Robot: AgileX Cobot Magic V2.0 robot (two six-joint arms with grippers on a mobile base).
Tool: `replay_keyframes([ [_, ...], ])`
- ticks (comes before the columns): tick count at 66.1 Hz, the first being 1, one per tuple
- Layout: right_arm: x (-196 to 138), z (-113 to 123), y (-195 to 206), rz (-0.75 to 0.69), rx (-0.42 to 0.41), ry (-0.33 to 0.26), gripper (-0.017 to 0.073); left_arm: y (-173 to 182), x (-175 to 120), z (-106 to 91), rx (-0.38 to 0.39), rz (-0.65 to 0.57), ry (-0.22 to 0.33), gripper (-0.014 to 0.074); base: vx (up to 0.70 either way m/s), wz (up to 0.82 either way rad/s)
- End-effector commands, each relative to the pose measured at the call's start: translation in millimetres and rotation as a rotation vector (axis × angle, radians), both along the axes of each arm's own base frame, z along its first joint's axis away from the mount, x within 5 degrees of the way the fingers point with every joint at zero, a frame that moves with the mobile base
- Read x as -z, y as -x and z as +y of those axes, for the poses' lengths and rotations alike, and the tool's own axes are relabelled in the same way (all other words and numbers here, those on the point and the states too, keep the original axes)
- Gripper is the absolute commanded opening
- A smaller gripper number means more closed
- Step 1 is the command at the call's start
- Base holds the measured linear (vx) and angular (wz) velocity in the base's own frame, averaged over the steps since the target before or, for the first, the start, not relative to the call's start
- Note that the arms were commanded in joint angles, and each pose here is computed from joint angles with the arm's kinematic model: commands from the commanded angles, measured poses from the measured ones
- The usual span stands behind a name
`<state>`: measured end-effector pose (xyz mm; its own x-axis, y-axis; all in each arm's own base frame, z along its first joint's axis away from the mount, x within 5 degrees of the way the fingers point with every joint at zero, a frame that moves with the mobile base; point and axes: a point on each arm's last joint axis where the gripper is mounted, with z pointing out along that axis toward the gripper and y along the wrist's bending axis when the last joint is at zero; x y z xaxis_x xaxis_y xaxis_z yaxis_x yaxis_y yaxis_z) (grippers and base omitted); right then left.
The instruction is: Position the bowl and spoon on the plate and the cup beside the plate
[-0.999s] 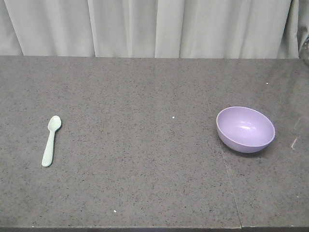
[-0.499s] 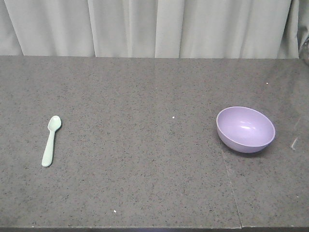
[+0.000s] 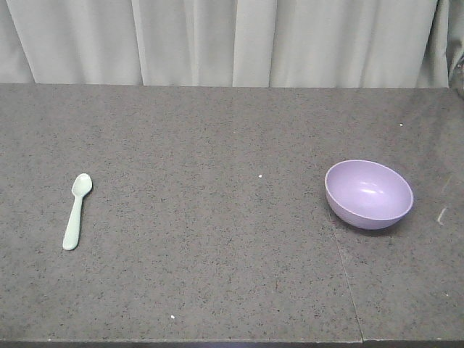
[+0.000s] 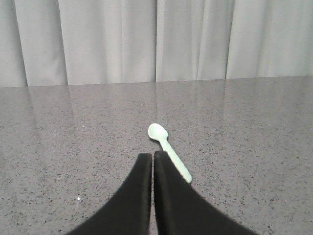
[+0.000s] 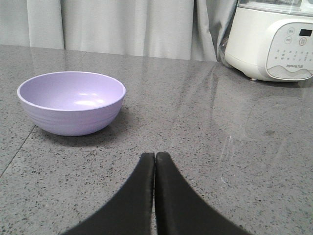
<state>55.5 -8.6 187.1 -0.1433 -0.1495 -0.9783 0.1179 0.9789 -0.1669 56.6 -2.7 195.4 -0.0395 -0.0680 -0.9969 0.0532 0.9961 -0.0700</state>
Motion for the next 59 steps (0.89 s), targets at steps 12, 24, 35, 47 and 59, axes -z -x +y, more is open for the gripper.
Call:
replay_keyframes([
  [12,-1.6,0.5,-0.4,-0.067,-0.006,0.019,-0.0006,0.1,2.8,-0.7,0.008,-0.057,0.012,-0.0006,0.0,0.0],
  [24,-1.6,0.5,-0.4,-0.067,-0.006,0.019,-0.0006,0.1,2.8,-0.7,0.008,-0.057,0.012,-0.0006,0.0,0.0],
  [35,-1.6,0.5,-0.4,-0.067,-0.006,0.019,-0.0006,0.1,2.8,-0.7,0.008,-0.057,0.012,-0.0006,0.0,0.0],
  [47,-1.6,0.5,-0.4,-0.067,-0.006,0.019,-0.0006,0.1,2.8,-0.7,0.008,-0.057,0.012,-0.0006,0.0,0.0],
  [59,-1.6,0.5,-0.4,-0.067,-0.006,0.019,-0.0006,0.1,2.8,-0.7,0.008,-0.057,0.012,-0.0006,0.0,0.0],
])
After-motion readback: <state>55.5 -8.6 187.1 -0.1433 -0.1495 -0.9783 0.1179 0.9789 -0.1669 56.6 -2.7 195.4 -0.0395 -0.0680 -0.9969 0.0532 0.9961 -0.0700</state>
